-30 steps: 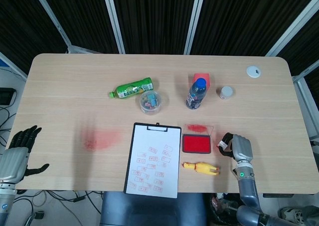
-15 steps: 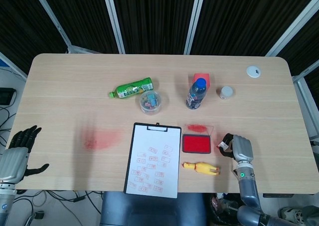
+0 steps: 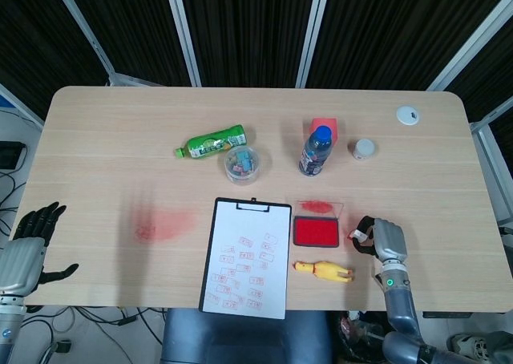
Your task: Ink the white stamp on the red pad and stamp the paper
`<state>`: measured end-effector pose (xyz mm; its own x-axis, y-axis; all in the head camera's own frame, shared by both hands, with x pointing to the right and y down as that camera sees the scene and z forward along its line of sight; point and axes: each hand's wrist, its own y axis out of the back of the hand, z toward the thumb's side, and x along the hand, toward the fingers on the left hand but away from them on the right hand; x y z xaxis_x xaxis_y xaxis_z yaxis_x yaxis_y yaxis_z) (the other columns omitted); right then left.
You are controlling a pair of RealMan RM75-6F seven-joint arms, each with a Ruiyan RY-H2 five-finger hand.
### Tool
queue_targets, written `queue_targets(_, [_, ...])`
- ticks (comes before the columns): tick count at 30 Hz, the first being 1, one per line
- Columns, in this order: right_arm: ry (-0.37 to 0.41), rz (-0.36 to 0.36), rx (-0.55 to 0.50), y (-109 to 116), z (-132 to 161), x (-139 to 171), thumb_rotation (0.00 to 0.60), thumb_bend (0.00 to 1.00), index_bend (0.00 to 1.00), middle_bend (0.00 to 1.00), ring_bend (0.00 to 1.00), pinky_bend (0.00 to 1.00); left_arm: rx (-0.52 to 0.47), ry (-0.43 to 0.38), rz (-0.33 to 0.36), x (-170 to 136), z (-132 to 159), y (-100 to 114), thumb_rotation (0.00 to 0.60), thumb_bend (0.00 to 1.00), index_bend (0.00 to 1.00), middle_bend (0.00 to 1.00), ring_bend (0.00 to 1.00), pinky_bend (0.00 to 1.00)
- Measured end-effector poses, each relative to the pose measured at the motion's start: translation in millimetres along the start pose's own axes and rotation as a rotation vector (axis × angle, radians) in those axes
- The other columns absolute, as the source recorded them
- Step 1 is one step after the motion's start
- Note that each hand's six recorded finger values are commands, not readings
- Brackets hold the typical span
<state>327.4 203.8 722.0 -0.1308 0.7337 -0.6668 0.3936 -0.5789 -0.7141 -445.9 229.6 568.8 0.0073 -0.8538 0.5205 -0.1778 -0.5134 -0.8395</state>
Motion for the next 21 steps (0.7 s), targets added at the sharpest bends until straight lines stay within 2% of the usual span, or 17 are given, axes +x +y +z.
queue_targets(21, [-0.006, 0.020, -0.002, 0.2, -0.1, 0.1, 0.600, 0.45, 0.60, 0.44, 0.46, 0.71, 0.002, 0.000, 0.000, -0.3, -0.2, -0.1, 0.600, 0.01, 0.00, 0.00, 0.00, 0.00])
